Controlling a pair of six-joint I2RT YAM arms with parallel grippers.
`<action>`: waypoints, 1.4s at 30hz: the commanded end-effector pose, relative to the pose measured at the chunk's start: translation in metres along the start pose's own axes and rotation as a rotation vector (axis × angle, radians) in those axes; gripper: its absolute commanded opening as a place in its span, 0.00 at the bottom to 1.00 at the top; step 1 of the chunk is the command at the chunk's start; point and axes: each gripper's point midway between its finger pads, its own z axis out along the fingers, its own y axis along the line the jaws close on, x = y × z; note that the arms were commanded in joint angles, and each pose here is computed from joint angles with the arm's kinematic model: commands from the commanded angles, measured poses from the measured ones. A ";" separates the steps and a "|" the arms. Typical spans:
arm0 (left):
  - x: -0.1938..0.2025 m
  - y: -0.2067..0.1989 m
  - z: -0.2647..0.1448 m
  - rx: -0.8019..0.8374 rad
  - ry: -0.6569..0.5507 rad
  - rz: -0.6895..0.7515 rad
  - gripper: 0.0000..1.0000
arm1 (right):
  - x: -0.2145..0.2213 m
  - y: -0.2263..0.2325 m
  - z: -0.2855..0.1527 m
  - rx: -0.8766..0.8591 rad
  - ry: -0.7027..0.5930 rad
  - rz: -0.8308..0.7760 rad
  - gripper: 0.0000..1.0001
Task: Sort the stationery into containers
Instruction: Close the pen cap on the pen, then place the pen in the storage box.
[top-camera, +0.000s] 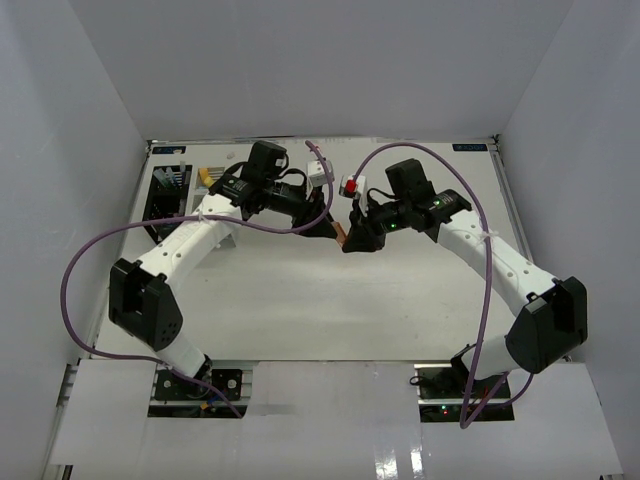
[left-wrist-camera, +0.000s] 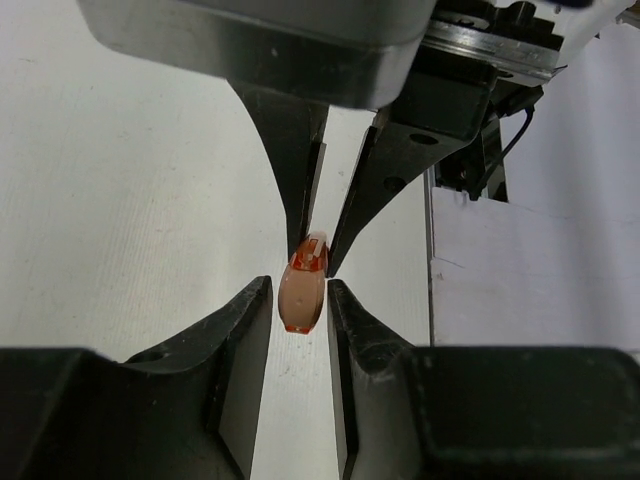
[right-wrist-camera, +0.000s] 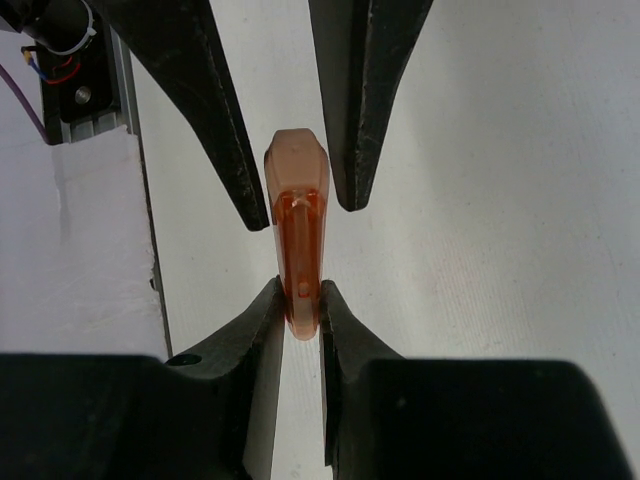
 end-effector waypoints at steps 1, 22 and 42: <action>-0.014 -0.010 0.000 0.048 -0.031 0.038 0.39 | -0.015 0.003 -0.004 -0.007 -0.030 -0.050 0.08; -0.018 -0.019 0.001 0.089 -0.039 0.015 0.34 | -0.012 0.004 -0.004 -0.004 -0.027 -0.048 0.08; 0.013 -0.041 0.022 0.196 0.015 -0.080 0.00 | -0.047 0.000 -0.017 0.050 -0.099 -0.120 0.08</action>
